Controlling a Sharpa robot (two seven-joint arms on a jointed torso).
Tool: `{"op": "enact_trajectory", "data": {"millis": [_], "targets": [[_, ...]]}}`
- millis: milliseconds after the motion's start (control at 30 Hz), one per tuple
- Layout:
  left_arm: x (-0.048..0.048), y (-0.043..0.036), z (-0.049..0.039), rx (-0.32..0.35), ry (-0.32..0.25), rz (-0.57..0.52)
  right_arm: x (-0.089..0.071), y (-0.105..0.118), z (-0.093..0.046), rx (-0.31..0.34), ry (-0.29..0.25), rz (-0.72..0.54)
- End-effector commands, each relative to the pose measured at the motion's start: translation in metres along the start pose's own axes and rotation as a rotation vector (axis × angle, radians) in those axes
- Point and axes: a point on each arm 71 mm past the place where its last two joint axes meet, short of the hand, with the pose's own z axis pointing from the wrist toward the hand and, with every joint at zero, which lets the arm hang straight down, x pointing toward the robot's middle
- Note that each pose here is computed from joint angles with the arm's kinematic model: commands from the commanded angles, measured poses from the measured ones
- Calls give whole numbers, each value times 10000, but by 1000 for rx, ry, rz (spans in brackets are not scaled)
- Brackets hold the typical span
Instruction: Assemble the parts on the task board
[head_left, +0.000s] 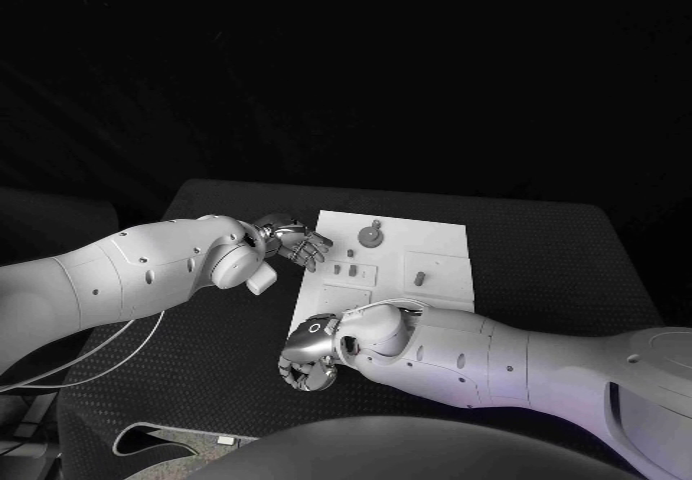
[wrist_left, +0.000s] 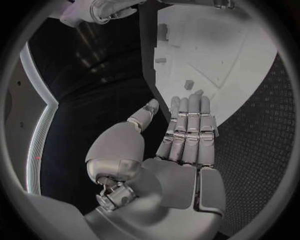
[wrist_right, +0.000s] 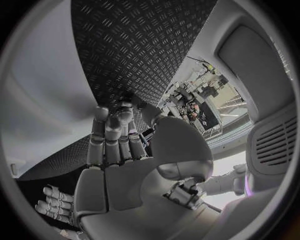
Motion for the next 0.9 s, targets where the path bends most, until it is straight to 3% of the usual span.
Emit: {"op": "enact_trajectory", "data": {"millis": [33, 300, 567, 900], "targets": [[16, -21, 1, 6, 17, -4, 176, -21, -11, 26, 127, -13], [7, -19, -7, 6, 16, -4, 170, -37, -25, 27, 106, -22], [-8, -9, -17, 5, 12, -5, 117, -114, -102, 56, -13, -25], [-71, 27, -48, 6, -3, -8, -82, -174, -328, 68, -185, 16]]}}
